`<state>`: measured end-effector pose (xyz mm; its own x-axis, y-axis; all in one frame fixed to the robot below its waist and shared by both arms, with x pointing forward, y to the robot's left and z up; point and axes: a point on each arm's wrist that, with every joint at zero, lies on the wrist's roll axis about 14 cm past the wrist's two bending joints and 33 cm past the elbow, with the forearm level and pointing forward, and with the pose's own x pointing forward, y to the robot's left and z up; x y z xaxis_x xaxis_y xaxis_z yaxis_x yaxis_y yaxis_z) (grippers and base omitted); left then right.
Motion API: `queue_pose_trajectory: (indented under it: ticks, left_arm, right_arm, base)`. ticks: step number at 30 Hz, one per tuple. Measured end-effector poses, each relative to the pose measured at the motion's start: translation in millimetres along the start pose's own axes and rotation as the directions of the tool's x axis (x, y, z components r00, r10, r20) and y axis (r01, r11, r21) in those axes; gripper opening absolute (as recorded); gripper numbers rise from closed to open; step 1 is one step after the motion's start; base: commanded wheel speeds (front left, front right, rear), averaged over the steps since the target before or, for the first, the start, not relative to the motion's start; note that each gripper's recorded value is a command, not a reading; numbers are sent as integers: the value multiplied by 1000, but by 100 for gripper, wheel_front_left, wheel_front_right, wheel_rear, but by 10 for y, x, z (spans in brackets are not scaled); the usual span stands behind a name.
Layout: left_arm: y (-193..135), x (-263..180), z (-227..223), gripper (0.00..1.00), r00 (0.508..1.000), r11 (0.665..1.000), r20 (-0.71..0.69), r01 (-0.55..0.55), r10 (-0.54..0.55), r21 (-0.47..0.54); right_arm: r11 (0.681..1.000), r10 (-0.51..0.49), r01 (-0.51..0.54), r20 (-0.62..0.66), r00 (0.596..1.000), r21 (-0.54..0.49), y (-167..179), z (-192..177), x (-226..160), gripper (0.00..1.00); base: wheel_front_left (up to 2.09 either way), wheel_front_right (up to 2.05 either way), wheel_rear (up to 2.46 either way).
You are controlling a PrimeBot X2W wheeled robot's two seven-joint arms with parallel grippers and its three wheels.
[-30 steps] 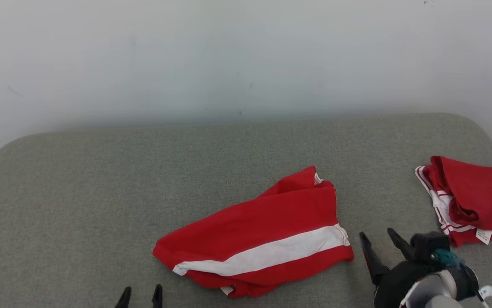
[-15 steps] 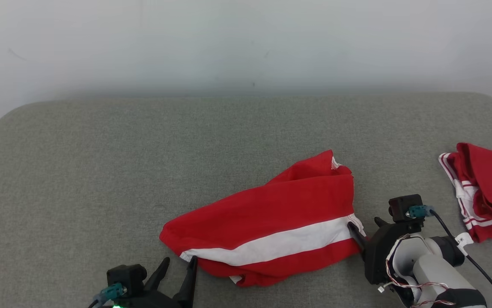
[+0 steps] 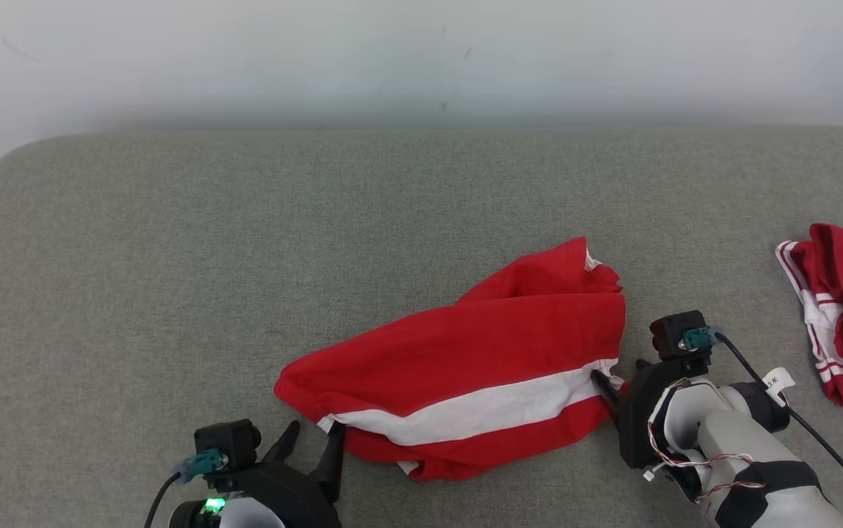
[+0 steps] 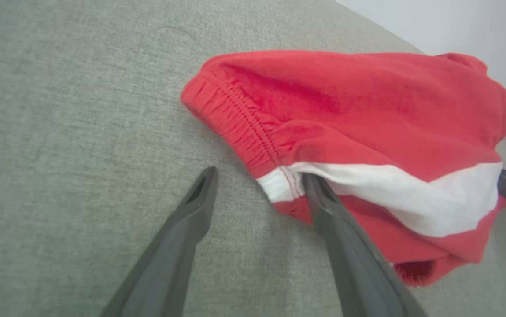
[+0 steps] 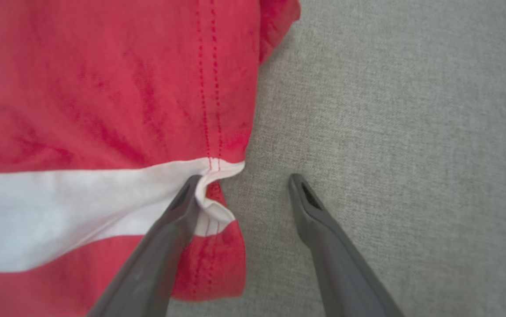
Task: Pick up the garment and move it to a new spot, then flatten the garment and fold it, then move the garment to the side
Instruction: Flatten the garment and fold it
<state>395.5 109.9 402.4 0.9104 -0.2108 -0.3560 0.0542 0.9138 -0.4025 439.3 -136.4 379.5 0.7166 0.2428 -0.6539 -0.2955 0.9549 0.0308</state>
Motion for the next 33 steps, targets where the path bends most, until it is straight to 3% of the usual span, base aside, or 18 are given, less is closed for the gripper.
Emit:
queue_pose_trajectory:
  ticks: [17,19,20,21,22,23,33]
  left_arm:
    - [-67,41,-55,100,1000,998,-16,20,-22,-63]
    - [-100,59,-58,94,999,997,-20,31,-33,-72]
    - [-116,67,-61,89,999,996,-22,39,-41,-82]
    - [-126,78,-59,56,999,995,-23,42,-44,-89]
    - [-137,89,-54,38,999,995,-22,45,-47,-87]
    - [-145,101,-45,0,999,996,-17,48,-50,-81]
    - [-128,126,-54,0,999,997,-18,42,-43,-62]
  right_arm:
    - [1000,9,-9,14,1000,-18,16,-57,-53,100]
    - [1000,9,-9,16,1000,-13,13,-62,-58,100]
    - [1000,10,-10,17,1000,-11,13,-61,-57,100]
    - [1000,10,-10,17,1000,-11,12,-60,-56,100]
    - [1000,11,-11,19,1000,-11,12,-58,-54,100]
    - [1000,12,-12,19,1000,-10,11,-56,-50,100]
    - [999,31,-29,69,997,-33,44,52,-38,100]
  base:
    - [0,0,0]
    - [0,0,0]
    - [0,0,0]
    - [0,0,0]
    - [0,0,0]
    - [0,0,0]
    - [0,0,0]
